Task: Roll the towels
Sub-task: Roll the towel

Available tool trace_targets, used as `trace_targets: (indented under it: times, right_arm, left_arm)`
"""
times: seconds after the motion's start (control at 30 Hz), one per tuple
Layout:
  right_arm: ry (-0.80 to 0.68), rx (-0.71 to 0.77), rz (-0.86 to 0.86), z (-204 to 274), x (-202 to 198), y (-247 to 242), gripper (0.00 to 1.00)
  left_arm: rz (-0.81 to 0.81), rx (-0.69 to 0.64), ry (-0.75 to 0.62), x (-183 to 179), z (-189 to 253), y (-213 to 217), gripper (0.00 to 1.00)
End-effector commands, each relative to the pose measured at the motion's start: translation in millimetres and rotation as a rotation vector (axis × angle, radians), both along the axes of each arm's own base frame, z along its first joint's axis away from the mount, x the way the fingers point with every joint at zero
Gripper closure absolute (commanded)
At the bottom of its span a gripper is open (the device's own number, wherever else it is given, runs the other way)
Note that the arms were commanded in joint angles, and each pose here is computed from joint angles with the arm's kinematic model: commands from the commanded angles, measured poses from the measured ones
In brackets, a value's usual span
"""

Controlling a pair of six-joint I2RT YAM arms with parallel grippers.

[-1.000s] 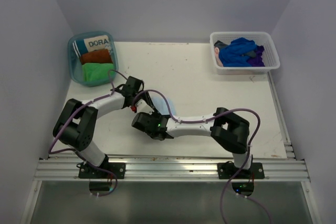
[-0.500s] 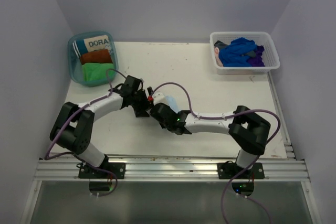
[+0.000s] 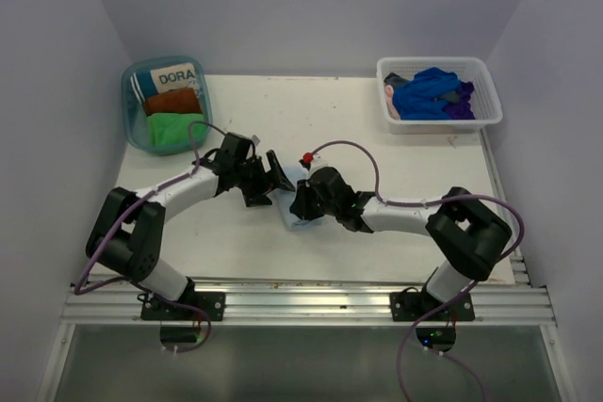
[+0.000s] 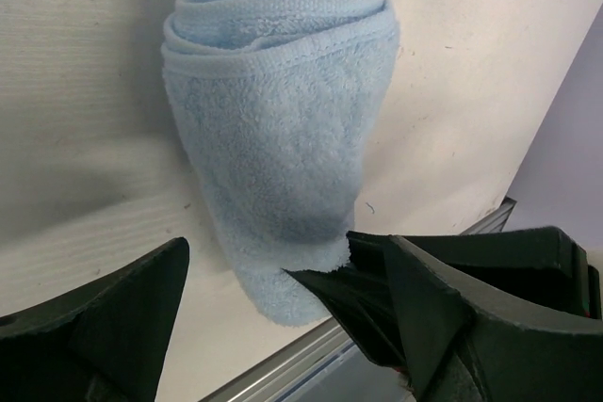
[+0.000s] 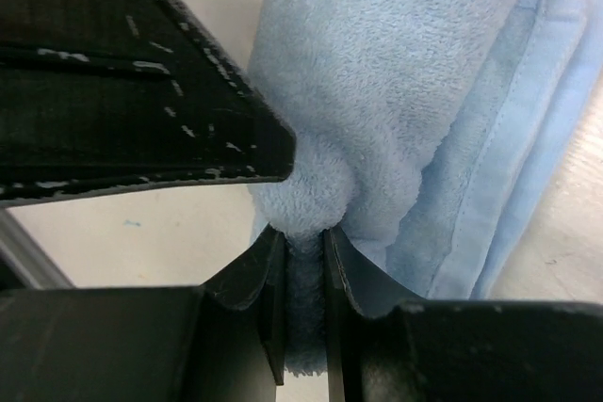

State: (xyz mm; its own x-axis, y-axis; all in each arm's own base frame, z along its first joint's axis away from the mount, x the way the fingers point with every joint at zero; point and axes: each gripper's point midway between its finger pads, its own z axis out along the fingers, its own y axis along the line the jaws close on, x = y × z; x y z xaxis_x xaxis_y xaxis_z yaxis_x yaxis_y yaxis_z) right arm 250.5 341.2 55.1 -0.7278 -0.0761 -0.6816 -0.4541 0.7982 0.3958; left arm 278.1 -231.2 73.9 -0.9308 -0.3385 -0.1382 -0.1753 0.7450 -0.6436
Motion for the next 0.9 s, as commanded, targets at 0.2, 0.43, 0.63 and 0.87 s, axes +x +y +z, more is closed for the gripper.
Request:
trace_targets:
  times: [0.2, 0.43, 0.63, 0.87]
  right_arm:
    - [0.268, 0.402, 0.055, 6, -20, 8, 0.95]
    - [0.371, 0.559, 0.146, 16, -22, 21, 0.94]
    - [0.420, 0.599, 0.158, 10, -22, 23, 0.92]
    - [0.331, 0.332, 0.051, -1, -11, -8, 0.47]
  left_arm:
    - [-0.020, -0.074, -0.012, 8, -10, -14, 0.12]
    - [-0.029, -0.074, -0.031, 16, -12, -17, 0.12]
    - [-0.028, -0.055, -0.016, 18, -23, -16, 0.26]
    - [-0.003, -0.005, 0.006, 14, -23, -7, 0.45]
